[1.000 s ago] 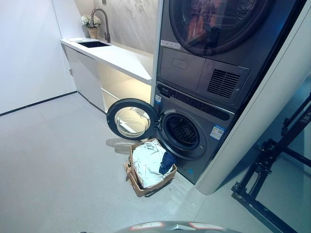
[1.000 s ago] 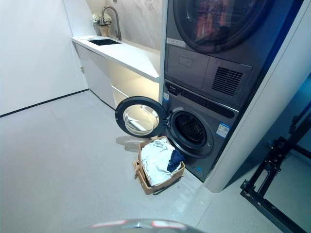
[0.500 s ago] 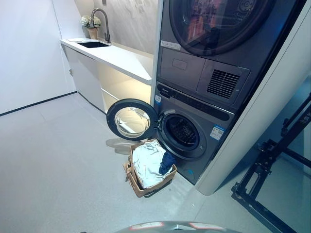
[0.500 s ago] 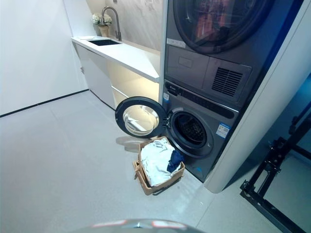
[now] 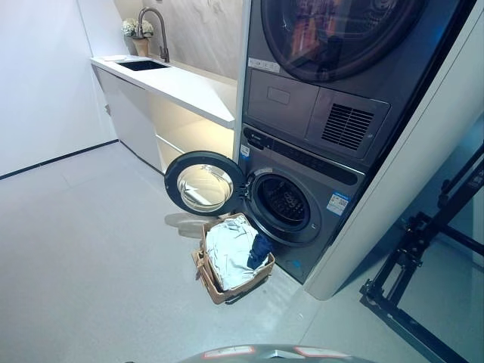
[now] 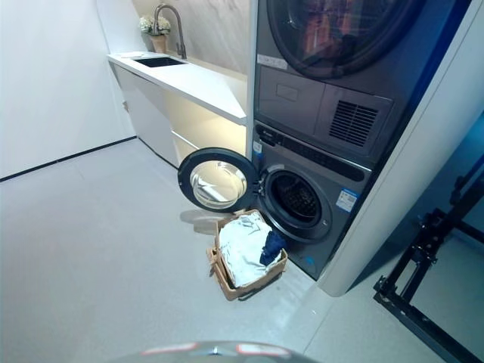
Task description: Put the clothes in the basket into the washing machine.
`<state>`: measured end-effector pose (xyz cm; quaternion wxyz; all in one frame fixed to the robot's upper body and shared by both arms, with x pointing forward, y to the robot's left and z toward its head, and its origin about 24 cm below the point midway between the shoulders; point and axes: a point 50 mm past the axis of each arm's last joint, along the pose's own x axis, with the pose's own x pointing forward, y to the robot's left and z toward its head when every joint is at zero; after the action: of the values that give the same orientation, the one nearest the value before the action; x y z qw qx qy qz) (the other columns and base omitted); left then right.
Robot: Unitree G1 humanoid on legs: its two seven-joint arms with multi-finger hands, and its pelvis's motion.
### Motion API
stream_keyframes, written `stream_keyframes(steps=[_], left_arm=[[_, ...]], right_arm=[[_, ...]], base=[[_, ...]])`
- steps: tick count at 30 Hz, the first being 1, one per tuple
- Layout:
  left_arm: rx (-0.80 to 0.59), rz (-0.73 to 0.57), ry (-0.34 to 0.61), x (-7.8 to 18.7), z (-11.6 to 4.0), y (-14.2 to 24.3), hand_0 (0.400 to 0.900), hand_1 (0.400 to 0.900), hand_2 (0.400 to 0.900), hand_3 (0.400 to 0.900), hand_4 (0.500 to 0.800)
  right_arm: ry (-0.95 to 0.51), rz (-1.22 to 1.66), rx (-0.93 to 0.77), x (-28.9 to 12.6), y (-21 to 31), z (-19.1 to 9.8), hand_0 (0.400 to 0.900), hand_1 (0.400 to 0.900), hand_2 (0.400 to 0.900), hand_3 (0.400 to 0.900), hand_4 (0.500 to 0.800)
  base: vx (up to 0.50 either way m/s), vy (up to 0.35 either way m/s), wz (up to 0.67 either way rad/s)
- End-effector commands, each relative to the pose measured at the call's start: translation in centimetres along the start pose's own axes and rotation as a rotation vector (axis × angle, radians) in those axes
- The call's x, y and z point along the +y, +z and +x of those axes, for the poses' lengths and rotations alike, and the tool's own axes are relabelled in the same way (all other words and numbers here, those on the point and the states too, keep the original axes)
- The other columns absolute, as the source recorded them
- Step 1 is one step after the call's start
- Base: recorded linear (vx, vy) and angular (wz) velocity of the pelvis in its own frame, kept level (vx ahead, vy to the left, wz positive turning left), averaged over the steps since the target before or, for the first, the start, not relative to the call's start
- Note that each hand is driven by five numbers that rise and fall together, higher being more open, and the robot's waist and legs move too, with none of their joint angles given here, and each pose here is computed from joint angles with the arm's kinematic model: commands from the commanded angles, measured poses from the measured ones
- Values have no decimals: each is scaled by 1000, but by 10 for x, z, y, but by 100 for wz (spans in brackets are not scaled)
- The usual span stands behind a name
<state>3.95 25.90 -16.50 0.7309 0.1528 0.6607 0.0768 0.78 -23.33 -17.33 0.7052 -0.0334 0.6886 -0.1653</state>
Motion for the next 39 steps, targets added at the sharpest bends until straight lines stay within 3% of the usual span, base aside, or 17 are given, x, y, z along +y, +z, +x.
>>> stream_keyframes(steps=[1, 10, 16, 25, 39], left_arm=[[-112, -45, -47, -23, -3, 44, 900, 900, 900, 900, 800], [-187, -125, -73, -26, -5, 67, 900, 900, 900, 900, 800], [-138, -194, -63, -25, -3, 48, 900, 900, 900, 900, 800], [-29, -253, -20, -19, -1, 13, 900, 900, 900, 900, 800], [-183, -190, 21, 8, -3, 67, 900, 900, 900, 900, 800]], right_arm=[[-83, -22, -150, -24, 56, -3, 900, 900, 900, 900, 800], [-127, 6, -191, -42, 67, -5, 900, 900, 900, 900, 800], [-151, -19, -219, -49, 74, -7, 900, 900, 900, 900, 800], [-147, -34, -263, -47, 88, -9, 900, 900, 900, 900, 800], [-88, 13, -431, -31, 131, -22, 900, 900, 900, 900, 800]], base=[[29, -189, -7], [44, -206, 7], [260, 14, -12], [444, 187, -32], [403, 277, -3]])
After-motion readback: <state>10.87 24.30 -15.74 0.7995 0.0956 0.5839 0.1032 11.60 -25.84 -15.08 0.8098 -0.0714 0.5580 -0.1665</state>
